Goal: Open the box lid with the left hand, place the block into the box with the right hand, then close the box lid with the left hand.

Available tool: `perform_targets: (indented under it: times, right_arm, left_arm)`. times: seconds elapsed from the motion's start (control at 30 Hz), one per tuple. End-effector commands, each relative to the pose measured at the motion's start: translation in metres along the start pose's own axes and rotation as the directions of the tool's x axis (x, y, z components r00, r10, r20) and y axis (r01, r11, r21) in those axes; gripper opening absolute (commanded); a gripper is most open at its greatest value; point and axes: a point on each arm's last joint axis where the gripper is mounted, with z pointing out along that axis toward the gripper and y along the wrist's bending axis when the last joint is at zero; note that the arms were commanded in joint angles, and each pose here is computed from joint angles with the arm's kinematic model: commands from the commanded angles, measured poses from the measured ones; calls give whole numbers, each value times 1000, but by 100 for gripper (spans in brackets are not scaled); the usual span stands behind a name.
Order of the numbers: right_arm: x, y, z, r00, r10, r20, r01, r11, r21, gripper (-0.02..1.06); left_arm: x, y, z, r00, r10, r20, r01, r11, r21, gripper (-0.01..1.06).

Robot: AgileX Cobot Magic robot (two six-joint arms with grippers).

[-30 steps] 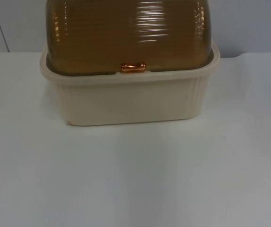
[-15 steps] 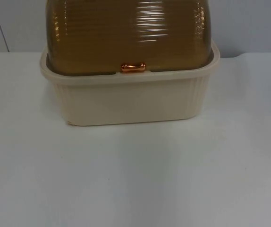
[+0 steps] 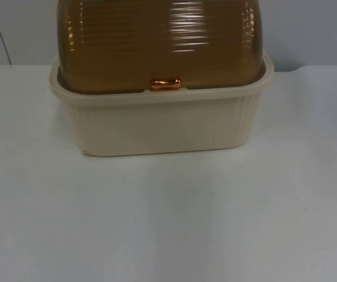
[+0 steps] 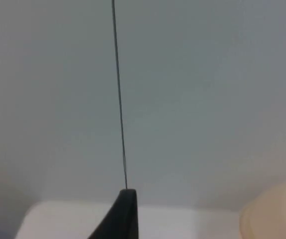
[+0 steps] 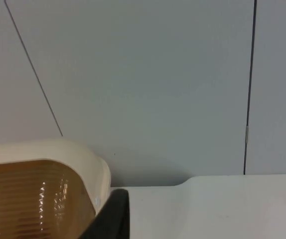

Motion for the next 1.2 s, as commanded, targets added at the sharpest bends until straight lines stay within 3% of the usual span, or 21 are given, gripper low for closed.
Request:
perform_targets:
  times: [0.0, 0.13, 0.3, 0.43, 0.47, 0.57, 0.7, 0.8, 0.87, 0.9, 0.93, 1.0, 1.07, 1.17]
  right_arm:
    - [-4, -1, -2, 999, -2, 48, 2, 1000, 14, 105]
    - [-6, 0, -4, 999, -6, 42, 6, 1000, 10, 105]
    - [-1, 0, -4, 997, -80, -23, 80, 997, 4, 105]
    - [-4, -4, -21, 983, -185, 10, 184, 979, 86, 105]
    - [-8, -7, -31, 981, -189, 45, 181, 973, 140, 105]
    - [-11, -8, -55, 979, -177, 102, 153, 967, 202, 105]
    - [-9, -5, -89, 971, -192, 146, 153, 958, 242, 105]
    - [-8, 2, -133, 937, -219, 271, 148, 955, 257, 105]
    - [-9, 7, -159, 891, -247, 382, 148, 952, 269, 105]
    - [-9, 7, -159, 891, -247, 382, 148, 952, 269, 105]
    - [-10, 10, -173, 850, -294, 436, 177, 941, 290, 105]
    - [-8, 12, -186, 831, -317, 457, 190, 934, 303, 105]
    - [-5, 16, -206, 830, -321, 456, 195, 933, 302, 105]
    - [4, 24, -230, 819, -342, 460, 240, 934, 266, 105]
  left_arm:
    - [-11, -2, -8, 996, 31, 83, -32, 999, 7, 105]
    - [-19, -3, -22, 991, -34, 133, 31, 999, 29, 105]
    - [-13, -1, -36, 999, 2, 36, -2, 1000, 9, 105]
    - [-15, -1, -48, 997, 73, 37, -73, 997, 4, 105]
    - [-17, -1, -53, 996, 72, 59, -72, 997, 4, 105]
    - [-25, -1, -73, 990, 70, 122, -71, 997, 3, 105]
    - [-29, 0, -97, 984, 73, 163, -73, 997, -1, 105]
    - [-36, 1, -136, 962, 65, 265, -67, 998, -1, 105]
    - [-42, 1, -163, 926, 63, 372, -68, 998, -2, 105]
    - [-42, 1, -163, 926, 63, 372, -68, 998, -2, 105]
    - [-46, 1, -182, 892, 70, 448, -75, 997, -6, 105]
    - [-46, 1, -202, 861, 62, 504, -70, 998, -3, 105]
    - [-41, 2, -225, 851, 67, 521, -77, 997, -3, 105]
    - [-25, 2, -251, 871, 112, 479, -124, 992, -5, 105]
